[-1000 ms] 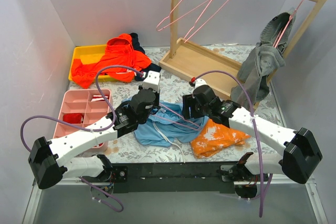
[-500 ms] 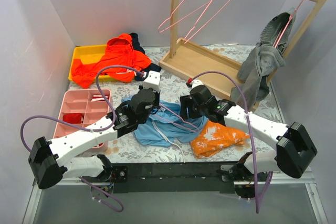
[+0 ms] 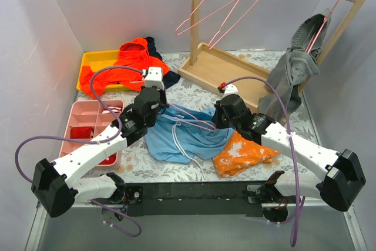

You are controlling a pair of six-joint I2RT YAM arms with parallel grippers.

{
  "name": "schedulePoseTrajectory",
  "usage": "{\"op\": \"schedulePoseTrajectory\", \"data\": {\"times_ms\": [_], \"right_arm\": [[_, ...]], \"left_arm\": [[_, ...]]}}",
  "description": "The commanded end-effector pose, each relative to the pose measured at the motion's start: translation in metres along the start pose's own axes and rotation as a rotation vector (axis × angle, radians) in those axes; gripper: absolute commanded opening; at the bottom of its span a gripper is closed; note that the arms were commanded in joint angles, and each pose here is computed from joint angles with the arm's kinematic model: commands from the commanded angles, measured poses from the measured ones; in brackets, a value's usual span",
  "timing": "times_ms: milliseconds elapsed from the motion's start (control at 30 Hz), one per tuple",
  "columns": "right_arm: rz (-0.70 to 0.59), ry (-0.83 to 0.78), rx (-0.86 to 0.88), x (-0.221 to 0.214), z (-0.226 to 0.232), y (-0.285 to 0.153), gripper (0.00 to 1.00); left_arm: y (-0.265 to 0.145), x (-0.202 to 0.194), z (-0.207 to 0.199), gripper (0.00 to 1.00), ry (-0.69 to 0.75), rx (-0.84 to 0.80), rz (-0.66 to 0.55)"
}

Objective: Place the shorts on the hanger

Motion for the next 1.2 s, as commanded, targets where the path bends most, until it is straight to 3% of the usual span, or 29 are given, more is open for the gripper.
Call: {"op": "schedulePoseTrajectory", "data": {"times_ms": [0,167,433,1167], "right_arm": [[-0.035,0.003,-0.072,0.005,-0.018,-0.007,0.01],[-0.057,-0.003,-0.078,0.016,-0.02,-0.016,0.01],[-0.1,-0.009,-0.069,0.036,-0.017,-0.036,0.01],[-0.1,-0.028,-0.149,0.094,-0.021,-0.048,0.01]], "left_arm": [[0.003,0.037,0.021,0.0,-0.03,0.08,-0.086],[0.011,0.052,0.037,0.0,-0.066,0.141,-0.119],[0.022,0.044,0.046,0.0,-0.065,0.193,-0.091],[-0.01,0.031,0.062,0.0,-0.107,0.183,-0.116]]}}
Point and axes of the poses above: each gripper's point midway between its finger pads, its own y axis out along the fingers, its own z axis along the line the jaws close on, x = y × z, the point moved 2 cm from there along -y, back along the fingers
